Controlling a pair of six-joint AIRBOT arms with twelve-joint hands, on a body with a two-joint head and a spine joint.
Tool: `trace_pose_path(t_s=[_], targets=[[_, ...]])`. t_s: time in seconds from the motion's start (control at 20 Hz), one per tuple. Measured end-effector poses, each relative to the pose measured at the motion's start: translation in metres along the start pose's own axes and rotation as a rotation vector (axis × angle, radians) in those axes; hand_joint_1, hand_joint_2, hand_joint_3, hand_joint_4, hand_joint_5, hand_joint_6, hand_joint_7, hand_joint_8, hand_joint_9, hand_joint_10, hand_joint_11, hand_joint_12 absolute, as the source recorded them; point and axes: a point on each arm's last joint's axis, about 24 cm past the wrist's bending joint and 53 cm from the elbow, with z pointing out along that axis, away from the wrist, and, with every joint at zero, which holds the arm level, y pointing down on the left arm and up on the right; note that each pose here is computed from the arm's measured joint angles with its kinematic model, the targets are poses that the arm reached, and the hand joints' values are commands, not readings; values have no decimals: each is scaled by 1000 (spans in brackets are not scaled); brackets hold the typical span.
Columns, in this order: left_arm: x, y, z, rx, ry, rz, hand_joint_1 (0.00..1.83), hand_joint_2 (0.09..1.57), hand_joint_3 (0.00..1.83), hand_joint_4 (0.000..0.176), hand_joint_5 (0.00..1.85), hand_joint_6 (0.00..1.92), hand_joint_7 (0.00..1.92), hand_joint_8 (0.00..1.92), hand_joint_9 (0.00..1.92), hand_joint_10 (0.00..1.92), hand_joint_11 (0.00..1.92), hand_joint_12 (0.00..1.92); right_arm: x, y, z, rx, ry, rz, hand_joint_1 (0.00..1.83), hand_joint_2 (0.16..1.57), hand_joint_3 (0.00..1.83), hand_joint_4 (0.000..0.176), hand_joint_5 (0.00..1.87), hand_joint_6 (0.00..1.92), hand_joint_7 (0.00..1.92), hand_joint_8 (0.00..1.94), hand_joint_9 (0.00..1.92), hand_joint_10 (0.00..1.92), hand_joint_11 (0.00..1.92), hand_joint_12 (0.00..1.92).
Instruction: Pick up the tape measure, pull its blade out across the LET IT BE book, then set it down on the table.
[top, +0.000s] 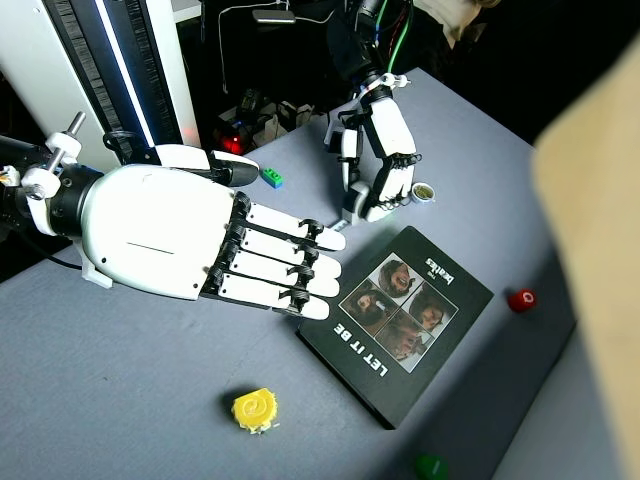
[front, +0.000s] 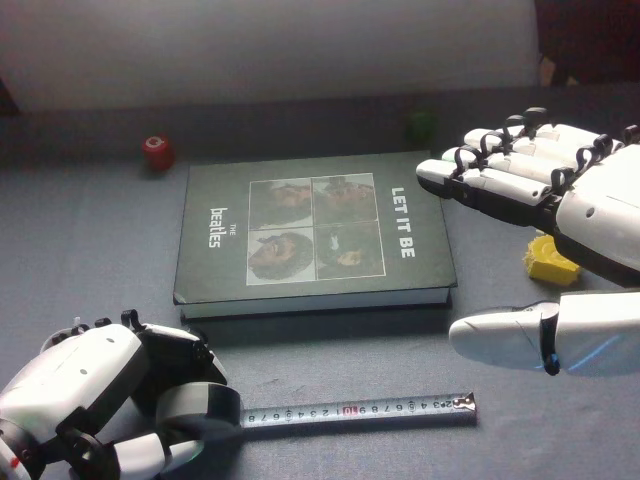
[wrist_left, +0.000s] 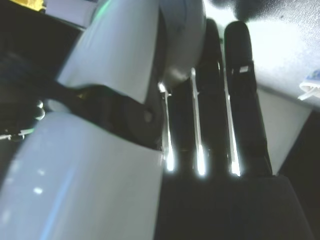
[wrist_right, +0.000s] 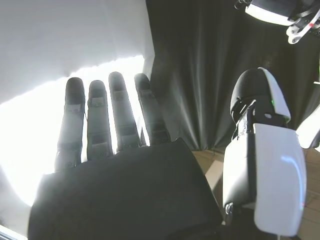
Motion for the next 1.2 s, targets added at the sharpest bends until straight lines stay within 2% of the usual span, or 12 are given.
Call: trace_pose_path(t_s=[0.3, 0.35, 0.45, 0.5, 0.8, 0.9, 1.0, 1.1, 1.15, 1.2], targets=[[-2, -2, 1, 7, -7, -3, 1385, 1075, 0, 0, 1066, 729, 1108, 821, 904, 1177, 763, 1022, 1, 1, 0, -2, 1, -2, 86, 1019, 0, 35, 60, 1, 96, 1, 20, 1, 0, 296], [-2, -7, 3, 20, -9, -26, 1386, 1072, 0, 0, 1079, 707, 1113, 814, 909, 1165, 770, 999, 1, 0, 0, -2, 3, -5, 94, 1016, 0, 34, 76, 7, 99, 2, 21, 1, 0, 300], [-4, -19, 7, 41, -8, -36, 1387, 1071, 0, 0, 1085, 703, 1114, 816, 907, 1160, 775, 992, 2, 1, 0, -4, 4, -10, 93, 1016, 0, 33, 89, 8, 113, 3, 35, 5, 0, 328], [-8, -26, 10, 52, -11, -37, 1387, 1068, 0, 0, 1086, 713, 1130, 777, 912, 1153, 789, 980, 2, 1, 0, -4, 4, -14, 95, 1022, 2, 26, 90, 7, 114, 3, 38, 6, 0, 331], [-29, -59, 20, 93, -24, -49, 1389, 1065, 0, 0, 1076, 708, 1168, 740, 910, 1147, 785, 975, -2, 4, 0, -14, -15, -76, 152, 1014, 0, 20, 76, 0, 114, 2, 41, 5, 0, 337], [-37, -69, 24, 102, -25, -53, 1391, 1058, 0, 0, 1092, 682, 1177, 716, 926, 1131, 793, 972, -4, 8, 0, -17, -28, -115, 225, 1009, 0, 13, 87, 3, 128, 3, 65, 8, 0, 429], [-43, -80, 30, 112, -18, -49, 1392, 1058, 0, 0, 1098, 666, 1169, 727, 932, 1129, 792, 971, -6, 8, 0, 11, -47, -117, 348, 1000, 0, 0, 132, 13, 173, 8, 116, 16, 0, 637], [-49, -89, 34, 117, -19, -53, 1391, 1062, 0, 0, 1081, 686, 1159, 740, 931, 1138, 793, 965, -13, 7, 3, 33, -74, -130, 500, 1026, 5, 0, 168, 14, 240, 13, 178, 23, 0, 797], [-54, -94, 36, 126, -29, -59, 1391, 1062, 0, 0, 1080, 688, 1159, 740, 930, 1140, 796, 966, -20, 7, 6, 46, -96, -128, 676, 1040, 6, 0, 260, 28, 320, 16, 245, 27, 0, 897], [-57, -96, 38, 128, -35, -65, 1391, 1062, 0, 0, 1080, 688, 1159, 740, 930, 1140, 796, 966, -24, 6, 7, 57, -107, -125, 676, 1040, 6, 0, 260, 28, 320, 16, 245, 27, 0, 897]])
